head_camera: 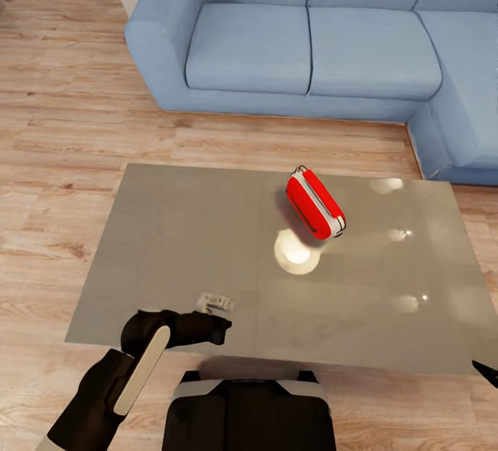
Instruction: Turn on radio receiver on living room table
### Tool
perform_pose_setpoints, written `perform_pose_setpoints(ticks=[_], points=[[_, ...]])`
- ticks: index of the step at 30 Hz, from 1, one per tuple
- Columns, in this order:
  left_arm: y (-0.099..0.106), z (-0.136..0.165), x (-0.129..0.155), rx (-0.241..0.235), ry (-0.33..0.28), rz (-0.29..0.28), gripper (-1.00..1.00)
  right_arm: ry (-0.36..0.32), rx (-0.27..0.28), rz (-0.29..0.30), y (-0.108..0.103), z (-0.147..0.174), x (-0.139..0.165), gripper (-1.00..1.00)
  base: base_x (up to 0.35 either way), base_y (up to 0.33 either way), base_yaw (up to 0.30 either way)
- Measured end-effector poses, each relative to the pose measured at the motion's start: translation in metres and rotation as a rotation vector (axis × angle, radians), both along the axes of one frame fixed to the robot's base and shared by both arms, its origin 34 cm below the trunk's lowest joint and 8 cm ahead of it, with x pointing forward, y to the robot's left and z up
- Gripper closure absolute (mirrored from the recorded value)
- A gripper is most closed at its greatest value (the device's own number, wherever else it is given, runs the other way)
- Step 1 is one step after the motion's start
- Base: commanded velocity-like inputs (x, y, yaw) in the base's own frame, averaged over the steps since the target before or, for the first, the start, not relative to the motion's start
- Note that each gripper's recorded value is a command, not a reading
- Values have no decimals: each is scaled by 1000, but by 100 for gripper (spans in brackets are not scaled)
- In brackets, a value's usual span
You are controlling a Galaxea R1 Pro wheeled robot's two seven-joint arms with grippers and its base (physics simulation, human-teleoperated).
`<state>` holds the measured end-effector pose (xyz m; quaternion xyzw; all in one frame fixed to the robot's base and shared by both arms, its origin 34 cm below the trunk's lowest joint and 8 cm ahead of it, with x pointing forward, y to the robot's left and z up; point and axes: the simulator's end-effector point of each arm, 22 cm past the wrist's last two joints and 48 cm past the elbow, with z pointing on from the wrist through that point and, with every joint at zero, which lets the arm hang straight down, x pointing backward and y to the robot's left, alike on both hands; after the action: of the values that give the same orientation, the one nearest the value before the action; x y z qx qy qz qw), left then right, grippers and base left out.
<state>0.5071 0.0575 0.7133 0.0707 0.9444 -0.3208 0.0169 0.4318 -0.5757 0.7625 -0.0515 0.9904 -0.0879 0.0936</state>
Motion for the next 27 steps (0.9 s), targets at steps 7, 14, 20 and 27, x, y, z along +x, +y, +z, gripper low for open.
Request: perform_pose_setpoints(ticks=[7,14,20,27], points=[[-2,5,1,-9,-6,0,100,-3,15,4,10,-3,-3,-100,0,0,0],[-6,12,-8,-40,4,-2,100,-14,20,13,13,-2,-2,-100,0,0,0],[-3,21,-15,-111,-11,-11,100,-2,31,23,22,-6,-5,-100,0,0,0],[-5,32,-16,-158,-27,-18,100,-7,34,37,25,-5,-4,-100,0,0,0]])
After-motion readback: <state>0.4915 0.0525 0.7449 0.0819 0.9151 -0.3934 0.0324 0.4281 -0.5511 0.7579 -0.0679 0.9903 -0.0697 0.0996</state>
